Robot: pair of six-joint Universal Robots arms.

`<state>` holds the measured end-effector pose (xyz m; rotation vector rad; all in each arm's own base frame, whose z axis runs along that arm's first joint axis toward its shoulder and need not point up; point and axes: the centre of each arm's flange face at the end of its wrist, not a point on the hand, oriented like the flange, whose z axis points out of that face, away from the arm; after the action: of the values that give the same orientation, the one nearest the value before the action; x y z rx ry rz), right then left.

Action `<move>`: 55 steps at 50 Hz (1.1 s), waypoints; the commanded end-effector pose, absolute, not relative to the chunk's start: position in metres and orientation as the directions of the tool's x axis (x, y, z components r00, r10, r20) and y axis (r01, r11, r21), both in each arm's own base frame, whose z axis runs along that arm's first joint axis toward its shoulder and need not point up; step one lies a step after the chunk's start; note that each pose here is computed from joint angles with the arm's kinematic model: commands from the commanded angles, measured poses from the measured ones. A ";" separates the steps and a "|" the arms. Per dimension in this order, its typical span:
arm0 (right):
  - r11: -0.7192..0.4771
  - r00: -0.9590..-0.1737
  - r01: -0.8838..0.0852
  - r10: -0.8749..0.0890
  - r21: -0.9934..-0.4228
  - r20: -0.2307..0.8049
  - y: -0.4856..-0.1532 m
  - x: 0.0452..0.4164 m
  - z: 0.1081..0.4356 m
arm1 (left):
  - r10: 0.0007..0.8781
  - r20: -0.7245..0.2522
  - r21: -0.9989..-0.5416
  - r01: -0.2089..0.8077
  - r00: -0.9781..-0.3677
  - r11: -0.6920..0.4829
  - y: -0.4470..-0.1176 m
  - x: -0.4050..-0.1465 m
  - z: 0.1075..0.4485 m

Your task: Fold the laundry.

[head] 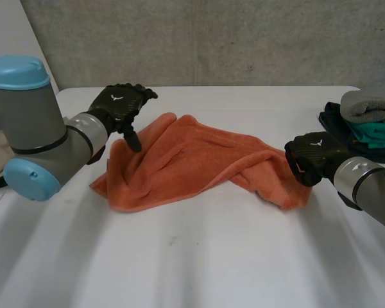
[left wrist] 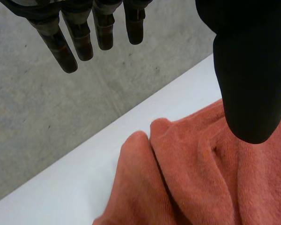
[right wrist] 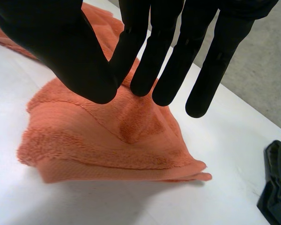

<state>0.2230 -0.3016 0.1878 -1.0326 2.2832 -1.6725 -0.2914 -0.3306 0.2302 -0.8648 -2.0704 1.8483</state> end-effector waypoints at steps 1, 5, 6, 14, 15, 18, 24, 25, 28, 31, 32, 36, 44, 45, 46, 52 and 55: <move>0.138 -0.769 -0.438 -0.569 -0.888 0.291 -0.312 0.226 0.191 | 0.527 -0.208 -0.956 0.286 -0.824 0.070 -0.327 -0.277 0.236; 0.106 -0.761 -0.424 -0.580 -0.900 0.290 -0.322 0.239 0.193 | 0.510 -0.204 -0.949 0.297 -0.836 0.108 -0.318 -0.266 0.237; 0.091 -0.752 -0.423 -0.591 -0.901 0.293 -0.327 0.246 0.191 | 0.503 -0.201 -0.944 0.303 -0.840 0.129 -0.313 -0.261 0.235; 0.044 -0.715 -0.433 -0.625 -0.900 0.313 -0.364 0.278 0.170 | 0.465 -0.185 -0.933 0.303 -0.866 0.193 -0.285 -0.227 0.236; 0.051 -0.711 -0.438 -0.630 -0.898 0.311 -0.366 0.281 0.166 | 0.462 -0.181 -0.933 0.300 -0.868 0.198 -0.283 -0.224 0.237; 0.065 -0.694 -0.457 -0.649 -0.887 0.310 -0.375 0.291 0.152 | 0.458 -0.170 -0.931 0.295 -0.873 0.217 -0.276 -0.213 0.234; 0.069 -0.683 -0.489 -0.650 -0.869 0.333 -0.389 0.300 0.129 | 0.470 -0.130 -0.925 0.277 -0.873 0.259 -0.270 -0.196 0.226; 0.066 -0.683 -0.490 -0.648 -0.869 0.336 -0.391 0.301 0.127 | 0.472 -0.124 -0.924 0.274 -0.873 0.265 -0.270 -0.194 0.224; 0.066 -0.684 -0.501 -0.641 -0.863 0.348 -0.394 0.304 0.119 | 0.476 -0.113 -0.921 0.272 -0.872 0.278 -0.269 -0.189 0.220; 0.061 -0.684 -0.507 -0.636 -0.860 0.358 -0.395 0.305 0.120 | 0.481 -0.113 -0.918 0.277 -0.869 0.284 -0.270 -0.186 0.216; 0.069 -0.691 -0.505 -0.630 -0.860 0.354 -0.395 0.303 0.121 | 0.484 -0.116 -0.916 0.282 -0.868 0.286 -0.270 -0.185 0.214; 0.058 -0.706 -0.469 -0.624 -0.881 0.335 -0.386 0.303 0.147 | 0.498 -0.129 -0.900 0.312 -0.858 0.304 -0.268 -0.187 0.202; -0.123 -0.724 -0.357 -0.590 -0.926 0.358 -0.346 0.305 0.249 | 0.481 -0.157 -0.870 0.351 -0.862 0.346 -0.284 -0.190 0.173; -0.136 -0.726 -0.354 -0.584 -0.925 0.363 -0.342 0.304 0.255 | 0.483 -0.159 -0.871 0.353 -0.861 0.342 -0.285 -0.192 0.171; -0.150 -0.729 -0.350 -0.576 -0.925 0.370 -0.339 0.304 0.262 | 0.484 -0.161 -0.871 0.354 -0.860 0.340 -0.285 -0.194 0.170; -0.190 -0.751 -0.361 -0.521 -0.913 0.406 -0.322 0.300 0.290 | 0.518 -0.183 -0.887 0.367 -0.835 0.279 -0.281 -0.215 0.168; -0.195 -0.752 -0.359 -0.519 -0.913 0.406 -0.310 0.301 0.302 | 0.547 -0.182 -0.900 0.363 -0.817 0.241 -0.276 -0.229 0.168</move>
<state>0.3013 -0.3277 0.2813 -1.0596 1.9126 -2.0561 -0.2060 -0.2833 0.1671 -0.8139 -2.4305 1.5744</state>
